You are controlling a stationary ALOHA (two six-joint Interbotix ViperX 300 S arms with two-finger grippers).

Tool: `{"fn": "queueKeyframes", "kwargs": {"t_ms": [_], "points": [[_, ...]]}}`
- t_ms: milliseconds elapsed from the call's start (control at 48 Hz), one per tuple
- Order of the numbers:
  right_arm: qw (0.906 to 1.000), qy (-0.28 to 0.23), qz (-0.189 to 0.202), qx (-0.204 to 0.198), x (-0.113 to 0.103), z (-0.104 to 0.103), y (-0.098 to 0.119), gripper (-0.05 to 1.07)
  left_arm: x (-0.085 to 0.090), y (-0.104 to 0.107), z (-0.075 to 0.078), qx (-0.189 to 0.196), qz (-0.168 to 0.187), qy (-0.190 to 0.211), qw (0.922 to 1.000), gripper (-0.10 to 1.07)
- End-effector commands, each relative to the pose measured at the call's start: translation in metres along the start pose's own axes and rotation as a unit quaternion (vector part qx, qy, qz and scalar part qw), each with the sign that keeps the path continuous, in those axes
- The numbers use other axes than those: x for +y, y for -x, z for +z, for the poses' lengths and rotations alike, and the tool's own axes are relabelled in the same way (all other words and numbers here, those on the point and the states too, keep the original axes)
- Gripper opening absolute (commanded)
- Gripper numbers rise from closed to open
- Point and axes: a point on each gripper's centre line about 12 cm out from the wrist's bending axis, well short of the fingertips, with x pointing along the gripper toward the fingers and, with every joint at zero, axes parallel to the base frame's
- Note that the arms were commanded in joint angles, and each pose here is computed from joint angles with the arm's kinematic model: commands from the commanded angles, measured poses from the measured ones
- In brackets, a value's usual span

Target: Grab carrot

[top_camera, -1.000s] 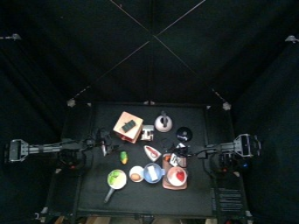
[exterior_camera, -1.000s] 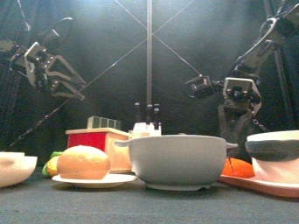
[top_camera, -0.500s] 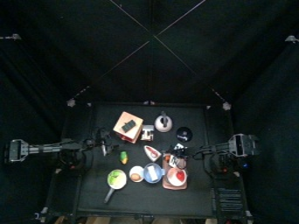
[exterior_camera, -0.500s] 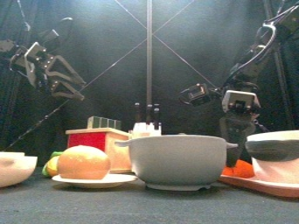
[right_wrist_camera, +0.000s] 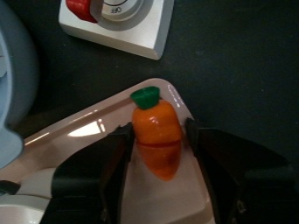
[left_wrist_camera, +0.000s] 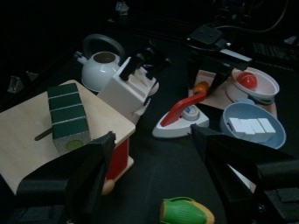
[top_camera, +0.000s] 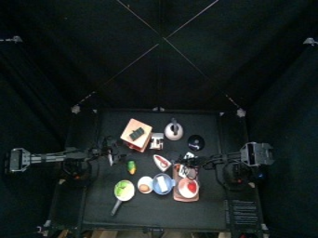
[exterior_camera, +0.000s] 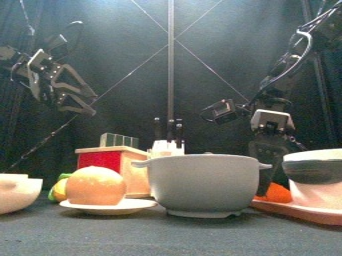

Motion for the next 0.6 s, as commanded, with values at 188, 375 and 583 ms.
{"fn": "queueKeyframes", "kwargs": {"t_ms": [188, 375, 583], "points": [[0.9997, 0.004, 0.009, -0.021, 0.007, 0.012, 0.011, 0.69, 0.000, -0.001, 0.006, -0.009, 0.001, 0.000, 1.0000, 1.01], [0.9995, 0.012, 0.001, -0.029, 0.007, 0.022, 0.026, 0.68, 0.000, -0.001, 0.006, -0.010, 0.001, 0.000, 0.9999, 1.01], [0.9990, 0.015, 0.002, -0.041, 0.010, 0.031, 0.034, 0.68, 0.000, -0.001, 0.006, -0.009, 0.001, 0.000, 1.0000, 1.01]]}}
